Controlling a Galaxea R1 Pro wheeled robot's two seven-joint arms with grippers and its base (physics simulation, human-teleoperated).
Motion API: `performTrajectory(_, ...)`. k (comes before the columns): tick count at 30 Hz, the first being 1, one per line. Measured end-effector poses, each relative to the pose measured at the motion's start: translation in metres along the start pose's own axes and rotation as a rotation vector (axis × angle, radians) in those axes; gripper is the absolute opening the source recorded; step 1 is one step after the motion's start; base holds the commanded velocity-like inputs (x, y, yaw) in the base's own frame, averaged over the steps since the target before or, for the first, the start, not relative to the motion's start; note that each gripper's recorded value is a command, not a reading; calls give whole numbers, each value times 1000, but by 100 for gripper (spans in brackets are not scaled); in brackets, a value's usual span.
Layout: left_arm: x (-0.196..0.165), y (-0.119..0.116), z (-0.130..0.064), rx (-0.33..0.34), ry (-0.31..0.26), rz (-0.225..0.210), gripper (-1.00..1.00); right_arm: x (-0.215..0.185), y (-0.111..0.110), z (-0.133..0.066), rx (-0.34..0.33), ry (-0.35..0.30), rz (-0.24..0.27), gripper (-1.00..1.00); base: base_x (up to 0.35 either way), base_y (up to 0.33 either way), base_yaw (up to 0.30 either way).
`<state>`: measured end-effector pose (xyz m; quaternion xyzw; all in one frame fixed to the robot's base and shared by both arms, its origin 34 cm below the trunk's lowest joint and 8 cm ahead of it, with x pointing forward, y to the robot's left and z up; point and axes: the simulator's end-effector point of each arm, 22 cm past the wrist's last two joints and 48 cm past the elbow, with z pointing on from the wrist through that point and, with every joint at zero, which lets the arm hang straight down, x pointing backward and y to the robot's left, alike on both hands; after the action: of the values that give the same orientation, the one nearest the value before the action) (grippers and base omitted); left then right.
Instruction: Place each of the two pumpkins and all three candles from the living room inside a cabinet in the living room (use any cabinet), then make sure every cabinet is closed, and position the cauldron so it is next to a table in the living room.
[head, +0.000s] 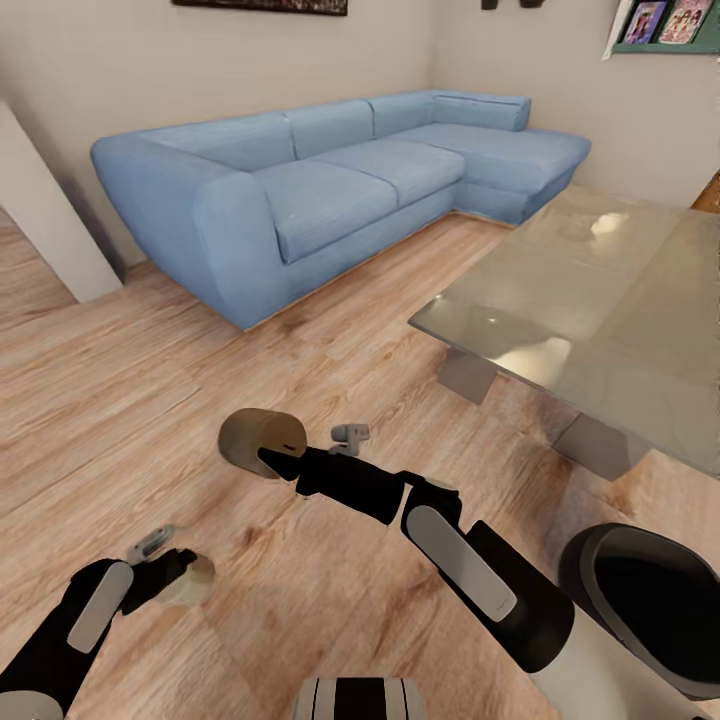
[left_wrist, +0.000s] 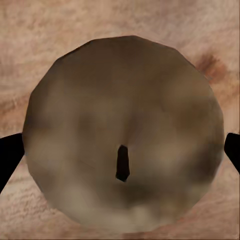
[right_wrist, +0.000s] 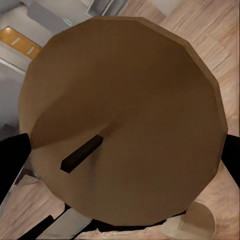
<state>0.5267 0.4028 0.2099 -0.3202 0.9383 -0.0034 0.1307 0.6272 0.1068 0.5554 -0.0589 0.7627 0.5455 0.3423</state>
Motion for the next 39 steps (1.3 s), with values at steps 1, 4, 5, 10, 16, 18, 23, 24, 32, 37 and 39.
performTrajectory(1, -4, 2, -5, 9, 14, -12, -100, -1, 2, 0, 0, -3, -3, -100, -18, 0, 0)
performTrajectory(4, -11, 1, -19, 34, 48, -14, -100, -5, 5, -3, 5, -9, -19, -100, -8, 0, 0)
performTrajectory(5, -14, 1, -23, 37, 53, -9, -100, -6, 5, -3, 8, -10, -23, -100, -3, 0, 0)
performTrajectory(10, -28, 2, -43, 48, 114, 33, -100, -12, 4, -10, 24, -16, -44, -100, -1, 0, -7)
performTrajectory(16, -49, 13, -61, 62, 94, -23, -100, -21, 7, -18, 35, -32, -70, -100, -148, 0, -192)
performTrajectory(18, -53, 12, -65, 72, 86, -29, -100, -23, 10, -19, 33, -36, -77, -100, -316, 0, -259)
performTrajectory(23, -61, 7, -76, 90, 66, -31, -100, -29, 22, -22, 27, -45, -98, -100, -340, 0, -265)
performTrajectory(24, -62, 7, -78, 93, 62, -31, -100, -30, 24, -23, 25, -46, -102, -100, -347, 0, -221)
performTrajectory(32, -85, 18, -98, 100, 15, -59, -100, -39, 42, -28, 15, -61, -133, -100, -348, 0, -45)
performTrajectory(37, -92, 16, -108, 114, -4, -66, -100, -44, 52, -31, 10, -70, -151, -100, -348, 0, -13)
performTrajectory(39, -95, 15, -113, 120, -12, -66, -100, -46, 56, -32, 7, -75, -159, -100, -349, 0, -133)
